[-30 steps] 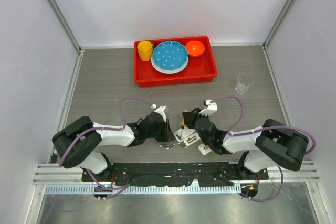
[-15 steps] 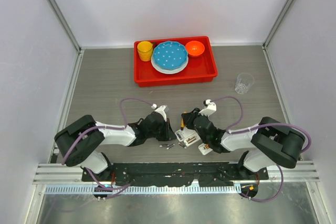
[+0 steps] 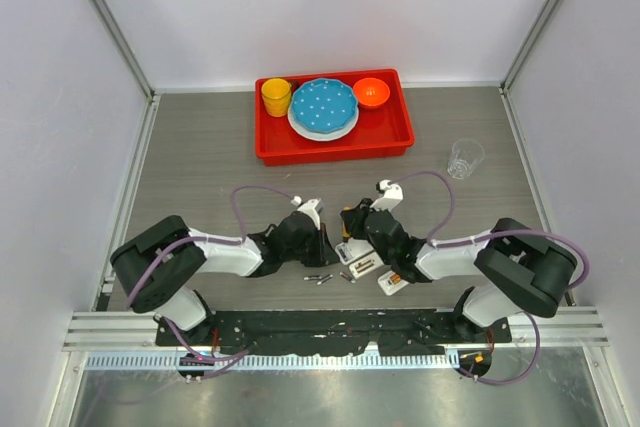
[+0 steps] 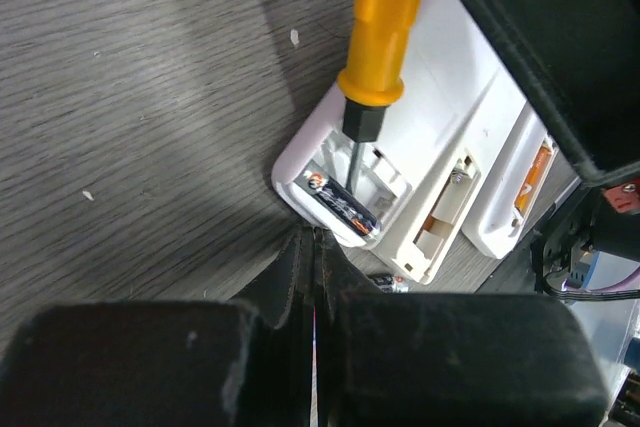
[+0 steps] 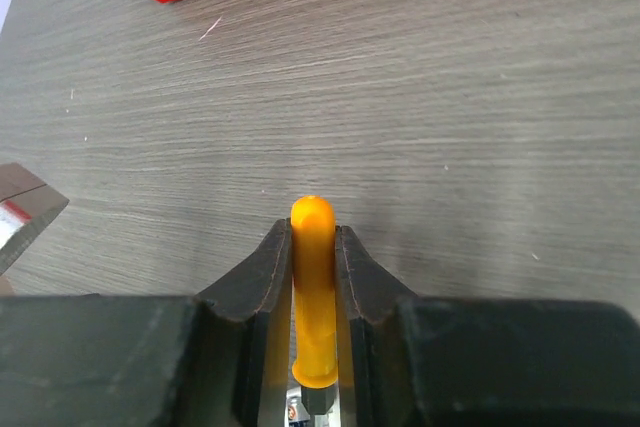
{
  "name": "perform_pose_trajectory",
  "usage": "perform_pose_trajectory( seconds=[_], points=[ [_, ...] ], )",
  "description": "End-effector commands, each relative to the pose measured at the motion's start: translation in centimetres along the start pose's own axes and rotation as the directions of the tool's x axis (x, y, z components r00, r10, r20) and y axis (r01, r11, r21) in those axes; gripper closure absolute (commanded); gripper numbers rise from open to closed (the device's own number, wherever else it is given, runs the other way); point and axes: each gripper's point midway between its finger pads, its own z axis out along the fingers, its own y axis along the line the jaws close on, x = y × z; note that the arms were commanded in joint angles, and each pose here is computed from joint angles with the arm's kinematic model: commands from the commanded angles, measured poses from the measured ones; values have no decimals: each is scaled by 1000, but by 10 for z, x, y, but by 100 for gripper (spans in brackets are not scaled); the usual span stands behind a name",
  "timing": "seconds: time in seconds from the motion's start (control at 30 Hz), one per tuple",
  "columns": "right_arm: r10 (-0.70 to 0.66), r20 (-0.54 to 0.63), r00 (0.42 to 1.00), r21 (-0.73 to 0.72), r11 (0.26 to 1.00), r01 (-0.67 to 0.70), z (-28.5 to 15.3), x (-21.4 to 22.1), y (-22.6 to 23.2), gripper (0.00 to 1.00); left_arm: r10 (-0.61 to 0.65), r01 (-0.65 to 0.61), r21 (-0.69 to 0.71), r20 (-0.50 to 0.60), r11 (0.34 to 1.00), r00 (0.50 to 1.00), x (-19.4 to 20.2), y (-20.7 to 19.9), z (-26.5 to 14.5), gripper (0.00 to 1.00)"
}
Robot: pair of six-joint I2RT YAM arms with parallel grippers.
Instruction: Unload the batteries from the remote control
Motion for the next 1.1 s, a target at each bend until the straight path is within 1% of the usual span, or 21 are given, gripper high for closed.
perform_pose_trajectory(
  seconds=[0.0, 0.23, 0.37, 0.47, 0.5, 0.63, 0.73, 0.87, 1.03, 1.07],
  points=[
    [-47, 52, 998, -216, 975, 57, 4, -18, 66, 99, 26, -36, -149, -72, 988, 997, 23, 40, 3, 100],
    [-75, 48, 996, -279, 956, 86, 2, -9, 83, 99, 24, -38, -164, -86, 986, 996, 25, 43, 7, 100],
    [-52, 38, 998, -267, 962, 60, 5, -6, 81, 99, 20, -35, -188, -82, 982, 996, 25, 47, 6, 100],
    [-19, 50, 999, -259, 965, 31, 2, -13, 81, 99, 25, -42, -203, -82, 978, 996, 25, 50, -1, 100],
    [-12, 53, 999, -261, 965, 25, 2, -15, 83, 99, 31, -43, -221, -59, 974, 998, 20, 53, -3, 100],
    [6, 73, 997, -277, 961, 15, 0, -27, 94, 99, 53, -57, -201, -22, 978, 998, 9, 43, -14, 100],
    [7, 71, 997, -298, 955, 14, 0, -34, 106, 99, 71, -73, -206, -19, 976, 997, 5, 40, -19, 100],
    [-11, 63, 998, -290, 957, 28, 6, -31, 109, 99, 87, -85, -209, 2, 974, 996, -5, 33, -26, 100],
    [-24, 71, 997, -260, 965, 42, 16, -30, 108, 99, 97, -91, -233, 12, 968, 995, -8, 36, -35, 100],
    [-44, 60, 997, -245, 968, 57, 21, -22, 103, 99, 97, -91, -236, 13, 967, 995, -8, 37, -36, 100]
  ],
)
